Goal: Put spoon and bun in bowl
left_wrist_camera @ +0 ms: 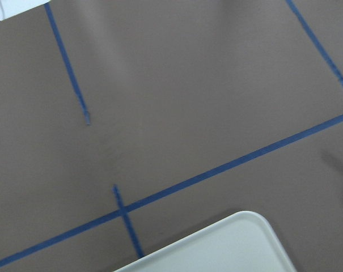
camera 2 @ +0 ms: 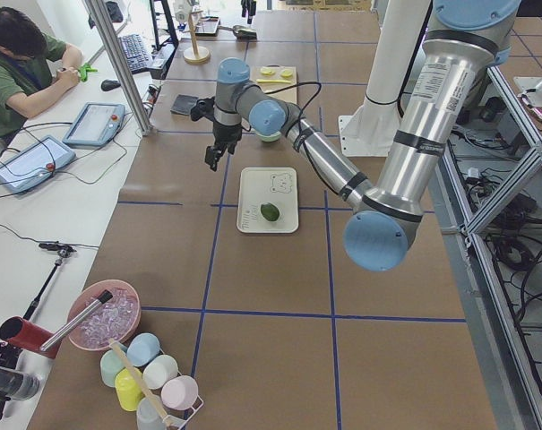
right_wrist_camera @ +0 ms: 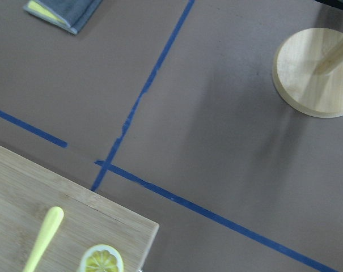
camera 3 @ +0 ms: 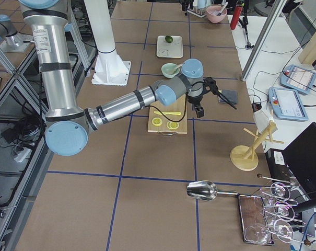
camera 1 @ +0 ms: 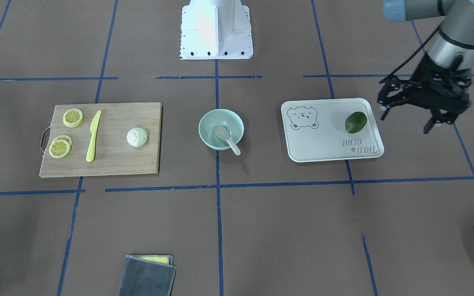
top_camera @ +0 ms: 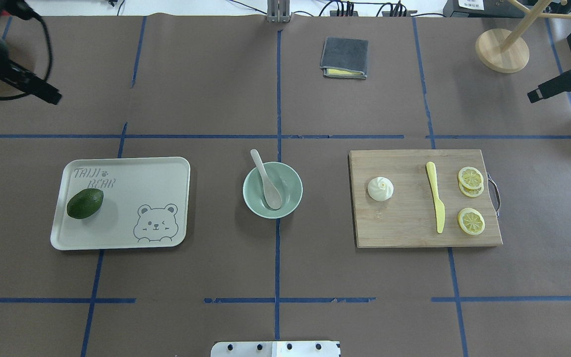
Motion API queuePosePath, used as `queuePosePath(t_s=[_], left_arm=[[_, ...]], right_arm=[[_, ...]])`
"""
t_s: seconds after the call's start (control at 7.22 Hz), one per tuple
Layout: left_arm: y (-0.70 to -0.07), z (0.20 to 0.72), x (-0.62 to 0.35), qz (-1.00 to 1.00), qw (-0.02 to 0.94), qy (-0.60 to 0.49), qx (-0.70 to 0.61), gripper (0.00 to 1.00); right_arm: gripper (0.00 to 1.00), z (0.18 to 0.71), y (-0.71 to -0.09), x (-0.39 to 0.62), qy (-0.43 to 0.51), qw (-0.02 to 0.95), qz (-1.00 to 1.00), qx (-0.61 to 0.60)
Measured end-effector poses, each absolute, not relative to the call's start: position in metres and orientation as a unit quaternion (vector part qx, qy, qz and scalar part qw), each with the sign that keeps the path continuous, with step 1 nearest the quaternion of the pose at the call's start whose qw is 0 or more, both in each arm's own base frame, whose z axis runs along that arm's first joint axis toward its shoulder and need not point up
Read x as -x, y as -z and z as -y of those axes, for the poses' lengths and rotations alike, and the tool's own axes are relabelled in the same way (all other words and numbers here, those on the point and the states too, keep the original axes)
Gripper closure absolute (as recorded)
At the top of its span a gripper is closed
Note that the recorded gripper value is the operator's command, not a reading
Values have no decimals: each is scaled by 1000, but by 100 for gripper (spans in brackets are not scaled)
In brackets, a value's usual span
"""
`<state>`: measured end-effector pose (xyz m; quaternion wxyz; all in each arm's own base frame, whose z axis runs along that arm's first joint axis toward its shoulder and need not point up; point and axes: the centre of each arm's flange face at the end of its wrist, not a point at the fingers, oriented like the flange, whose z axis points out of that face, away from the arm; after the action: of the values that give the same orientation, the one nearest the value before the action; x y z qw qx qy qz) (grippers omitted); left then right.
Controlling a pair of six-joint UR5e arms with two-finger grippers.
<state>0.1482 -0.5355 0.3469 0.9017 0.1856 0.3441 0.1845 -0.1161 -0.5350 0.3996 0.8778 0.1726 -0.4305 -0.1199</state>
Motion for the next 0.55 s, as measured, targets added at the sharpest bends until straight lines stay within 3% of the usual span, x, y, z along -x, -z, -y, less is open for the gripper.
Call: queuePosePath(t_s=[0.28, 0.55], left_arm=[[-471, 530, -33, -343, 924, -120, -116, 0], [-550, 489, 50, -339, 938, -31, -69, 0]], right_arm=[[0, 525, -313, 173, 104, 881, 439, -145], [0, 501, -263, 248, 93, 886, 434, -134]])
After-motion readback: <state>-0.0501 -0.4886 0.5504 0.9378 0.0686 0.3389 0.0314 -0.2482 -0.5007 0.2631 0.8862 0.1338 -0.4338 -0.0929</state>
